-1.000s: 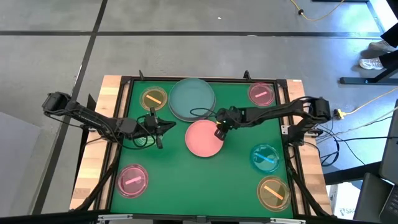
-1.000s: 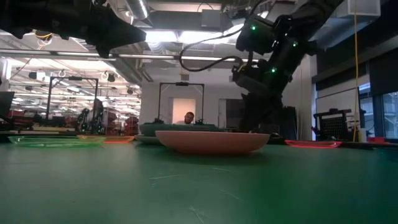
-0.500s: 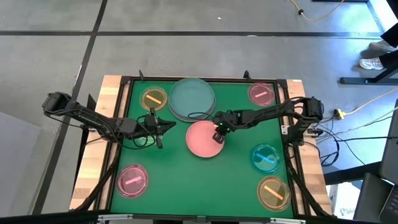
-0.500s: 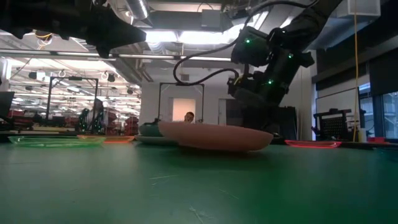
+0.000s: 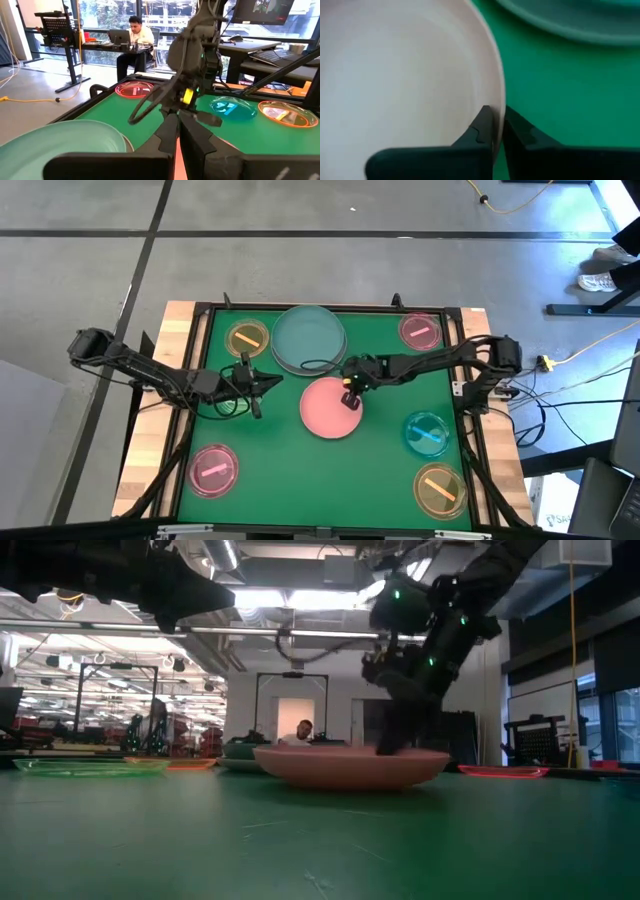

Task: Stack plastic plates
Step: Stack the light pink plate on top of the green plate

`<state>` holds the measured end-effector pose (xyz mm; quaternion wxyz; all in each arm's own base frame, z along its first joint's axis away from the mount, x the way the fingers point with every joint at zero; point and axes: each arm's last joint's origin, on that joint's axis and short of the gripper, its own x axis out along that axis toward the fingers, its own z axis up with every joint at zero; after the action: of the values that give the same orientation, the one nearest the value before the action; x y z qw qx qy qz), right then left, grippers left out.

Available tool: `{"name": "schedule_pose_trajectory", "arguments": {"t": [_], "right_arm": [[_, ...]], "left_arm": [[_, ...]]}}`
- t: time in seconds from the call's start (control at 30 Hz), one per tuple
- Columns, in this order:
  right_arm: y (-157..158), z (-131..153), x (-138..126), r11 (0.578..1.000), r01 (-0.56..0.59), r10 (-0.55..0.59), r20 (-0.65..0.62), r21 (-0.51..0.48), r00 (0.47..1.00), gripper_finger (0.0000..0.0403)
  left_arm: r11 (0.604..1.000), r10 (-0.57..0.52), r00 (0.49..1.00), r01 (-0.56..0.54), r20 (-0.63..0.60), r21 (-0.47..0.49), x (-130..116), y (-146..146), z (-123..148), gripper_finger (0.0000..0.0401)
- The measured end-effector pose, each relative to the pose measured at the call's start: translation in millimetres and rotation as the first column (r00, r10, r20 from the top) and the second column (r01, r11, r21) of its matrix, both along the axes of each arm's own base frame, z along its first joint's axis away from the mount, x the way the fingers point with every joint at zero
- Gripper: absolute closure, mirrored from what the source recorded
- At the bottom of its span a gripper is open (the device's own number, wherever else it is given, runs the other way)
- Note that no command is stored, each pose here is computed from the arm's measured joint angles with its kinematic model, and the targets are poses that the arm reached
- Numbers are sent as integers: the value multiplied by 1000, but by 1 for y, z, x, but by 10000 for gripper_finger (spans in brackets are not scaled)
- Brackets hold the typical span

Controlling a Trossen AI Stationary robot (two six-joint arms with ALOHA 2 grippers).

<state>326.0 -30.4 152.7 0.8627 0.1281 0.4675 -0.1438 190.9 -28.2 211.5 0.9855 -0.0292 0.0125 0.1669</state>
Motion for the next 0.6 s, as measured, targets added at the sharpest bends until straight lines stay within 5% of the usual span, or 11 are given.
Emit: {"name": "schedule_pose_trajectory", "arguments": {"t": [0.2, 0.6], "right_arm": [[-8, 38, 7, 999, -9, 14, 104, -47, 994, 400], [-75, 89, 19, 970, 199, -140, 345, -142, 928, 398]], "left_arm": [[1000, 1, 1000, -1, -1, 0, 0, 0, 0, 390], [1000, 1, 1000, -1, 0, 0, 0, 0, 0, 390]]}}
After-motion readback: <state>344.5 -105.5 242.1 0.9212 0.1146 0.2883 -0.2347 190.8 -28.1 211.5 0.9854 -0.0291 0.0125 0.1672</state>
